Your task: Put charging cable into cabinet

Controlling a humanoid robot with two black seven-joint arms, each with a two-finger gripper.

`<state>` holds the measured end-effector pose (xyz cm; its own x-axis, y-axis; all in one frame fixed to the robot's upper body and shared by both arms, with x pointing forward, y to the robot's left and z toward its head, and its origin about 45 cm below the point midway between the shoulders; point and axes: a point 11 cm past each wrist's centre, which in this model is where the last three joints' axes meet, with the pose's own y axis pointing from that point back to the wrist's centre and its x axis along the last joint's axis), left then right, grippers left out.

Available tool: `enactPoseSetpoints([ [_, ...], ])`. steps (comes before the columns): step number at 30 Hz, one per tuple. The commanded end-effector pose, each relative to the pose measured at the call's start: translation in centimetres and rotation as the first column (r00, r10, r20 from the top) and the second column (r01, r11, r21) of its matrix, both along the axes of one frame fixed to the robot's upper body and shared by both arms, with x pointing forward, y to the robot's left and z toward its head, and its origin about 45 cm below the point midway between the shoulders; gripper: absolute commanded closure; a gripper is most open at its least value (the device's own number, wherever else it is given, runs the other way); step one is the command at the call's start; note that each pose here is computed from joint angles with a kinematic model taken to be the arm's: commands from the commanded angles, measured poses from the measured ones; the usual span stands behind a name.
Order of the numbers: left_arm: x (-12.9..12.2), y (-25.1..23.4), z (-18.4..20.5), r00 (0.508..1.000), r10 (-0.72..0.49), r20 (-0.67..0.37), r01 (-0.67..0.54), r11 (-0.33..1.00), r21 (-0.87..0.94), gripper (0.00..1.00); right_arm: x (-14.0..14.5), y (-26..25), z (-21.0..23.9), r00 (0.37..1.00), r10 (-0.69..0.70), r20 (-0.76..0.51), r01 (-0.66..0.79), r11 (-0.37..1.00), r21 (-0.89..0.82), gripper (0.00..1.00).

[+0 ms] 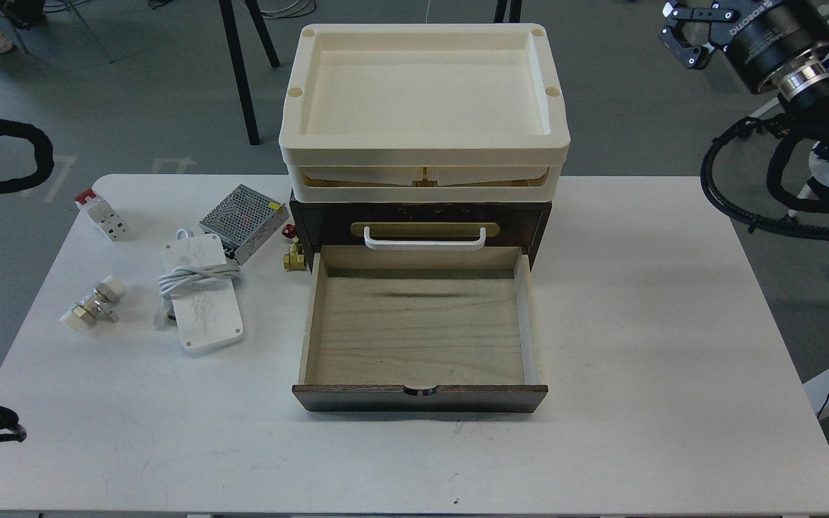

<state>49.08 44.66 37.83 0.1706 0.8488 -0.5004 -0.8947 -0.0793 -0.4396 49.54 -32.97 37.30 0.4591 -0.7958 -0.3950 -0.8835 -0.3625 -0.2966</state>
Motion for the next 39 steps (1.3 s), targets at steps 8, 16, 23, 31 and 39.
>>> enactPoseSetpoints([
  [8,-3.5,-4.9,9.4,0.935,-0.265,0.236,0.262,0.964,0.045,0.0,-1.2,-5.3,0.9,0.988,-0.154,0.002,0.154,0.987,0.05,0.01],
  [16,-12.8,-12.2,14.2,0.835,-0.547,0.059,0.299,0.541,0.786,0.0,-5.4,-11.0,-2.3,0.976,-0.208,-0.059,0.209,0.978,-0.003,0.0],
  [23,-17.7,-11.6,9.9,0.902,-0.375,-0.217,0.048,-0.412,0.91,0.0,-6.6,-11.9,-3.5,0.979,-0.19,-0.075,0.19,0.982,-0.008,0.0],
  [31,-18.1,-5.1,-4.3,0.876,-0.106,-0.471,0.07,-0.937,0.342,0.04,-6.5,-11.3,-3.6,0.981,-0.177,-0.074,0.178,0.984,0.002,0.0],
  [39,-13.5,-6.3,-10.6,0.855,-0.117,-0.505,0.062,-0.944,0.323,0.08,-6.3,-11.0,-3.5,0.983,-0.174,-0.066,0.175,0.984,0.023,0.0],
])
